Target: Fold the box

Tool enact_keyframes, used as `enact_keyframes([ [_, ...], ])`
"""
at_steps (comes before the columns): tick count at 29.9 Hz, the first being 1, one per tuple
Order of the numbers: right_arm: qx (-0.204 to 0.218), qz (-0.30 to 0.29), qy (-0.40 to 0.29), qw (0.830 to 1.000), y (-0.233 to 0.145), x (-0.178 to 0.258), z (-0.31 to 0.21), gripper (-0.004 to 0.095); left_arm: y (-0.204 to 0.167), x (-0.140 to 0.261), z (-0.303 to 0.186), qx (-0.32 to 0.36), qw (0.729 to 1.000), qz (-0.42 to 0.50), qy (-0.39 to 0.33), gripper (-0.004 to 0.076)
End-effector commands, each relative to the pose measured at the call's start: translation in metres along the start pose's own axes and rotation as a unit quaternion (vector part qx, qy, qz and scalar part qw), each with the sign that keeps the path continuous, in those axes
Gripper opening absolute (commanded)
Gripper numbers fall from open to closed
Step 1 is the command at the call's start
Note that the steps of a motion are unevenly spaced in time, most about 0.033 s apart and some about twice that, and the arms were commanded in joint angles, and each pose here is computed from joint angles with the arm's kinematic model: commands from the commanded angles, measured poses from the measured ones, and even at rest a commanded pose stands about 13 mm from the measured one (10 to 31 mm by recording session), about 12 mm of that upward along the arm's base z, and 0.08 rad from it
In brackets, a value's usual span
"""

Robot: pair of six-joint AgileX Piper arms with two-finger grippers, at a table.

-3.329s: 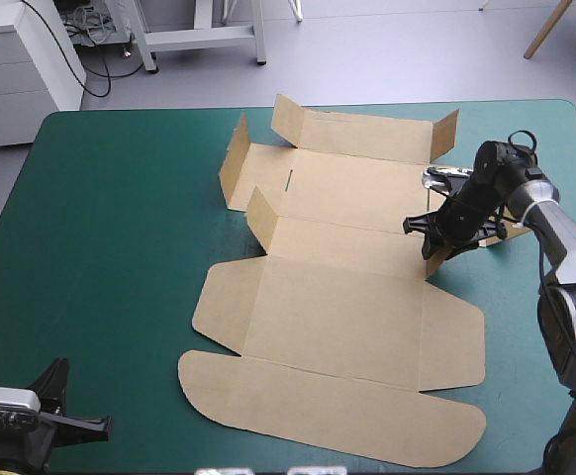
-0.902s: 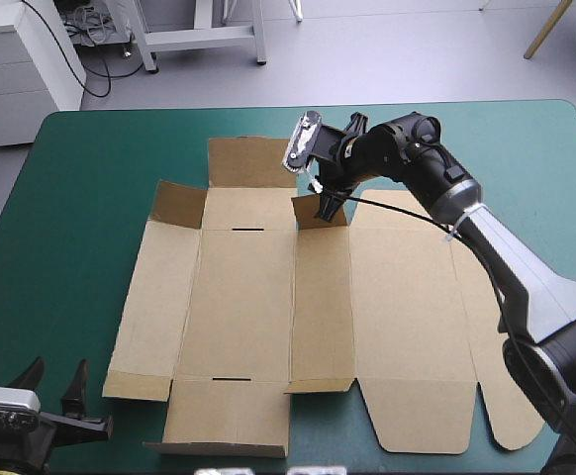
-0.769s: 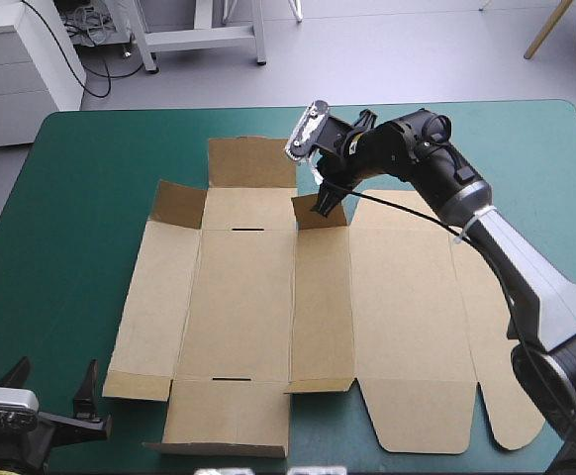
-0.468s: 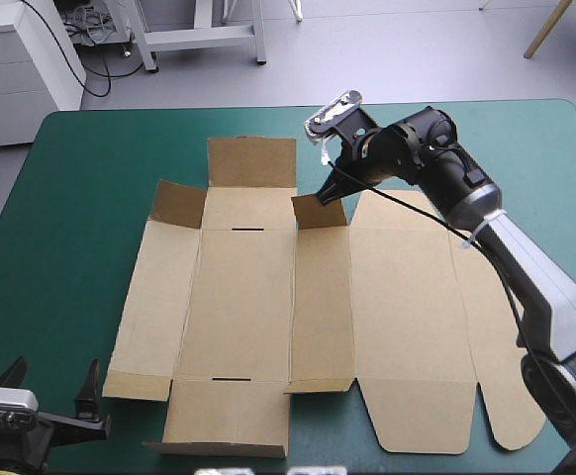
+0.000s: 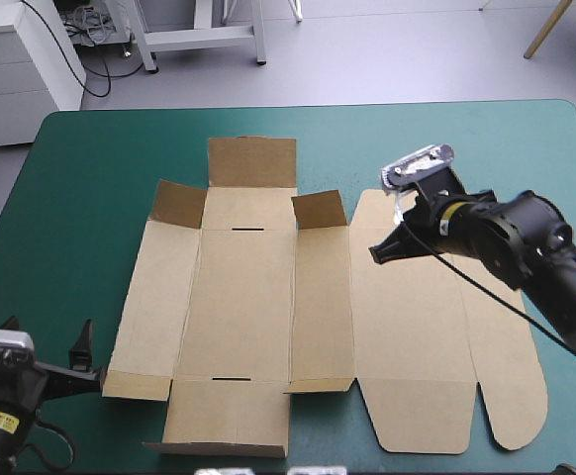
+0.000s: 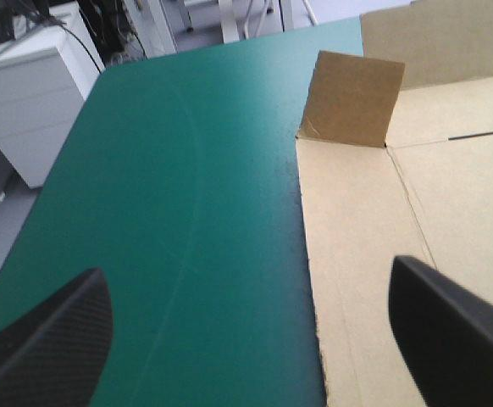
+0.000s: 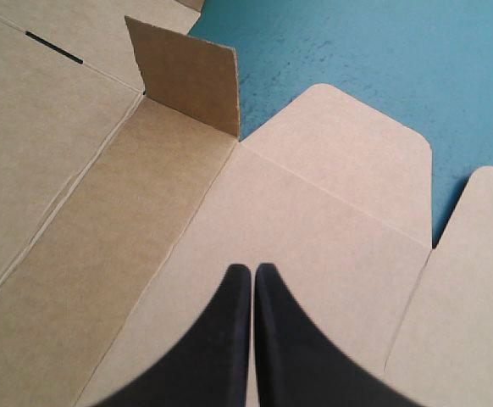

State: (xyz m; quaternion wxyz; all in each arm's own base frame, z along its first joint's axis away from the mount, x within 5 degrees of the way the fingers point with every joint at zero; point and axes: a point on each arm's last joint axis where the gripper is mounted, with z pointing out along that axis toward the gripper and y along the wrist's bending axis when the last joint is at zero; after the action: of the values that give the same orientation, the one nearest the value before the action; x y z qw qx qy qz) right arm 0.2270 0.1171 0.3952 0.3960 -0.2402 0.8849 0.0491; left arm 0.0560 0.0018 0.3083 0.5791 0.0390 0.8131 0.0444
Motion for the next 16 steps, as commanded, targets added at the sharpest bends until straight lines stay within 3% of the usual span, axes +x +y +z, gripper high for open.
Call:
enact_keyframes([
  [1,0.007,0.006,-0.061,0.998,-0.003,0.014,-0.030,-0.0004,0.002,-0.031,0.013,0.012,1.000,-0.027,0.007,0.0629],
  [8,0.006,0.016,-0.052,0.998,-0.002,0.060,-0.046,-0.0004,0.005,-0.069,0.046,0.021,0.997,-0.030,0.069,0.0629],
  [16,0.004,0.037,-0.055,0.998,0.001,0.104,-0.057,-0.0004,0.000,-0.078,0.103,0.066,0.967,-0.039,0.245,0.0629],
])
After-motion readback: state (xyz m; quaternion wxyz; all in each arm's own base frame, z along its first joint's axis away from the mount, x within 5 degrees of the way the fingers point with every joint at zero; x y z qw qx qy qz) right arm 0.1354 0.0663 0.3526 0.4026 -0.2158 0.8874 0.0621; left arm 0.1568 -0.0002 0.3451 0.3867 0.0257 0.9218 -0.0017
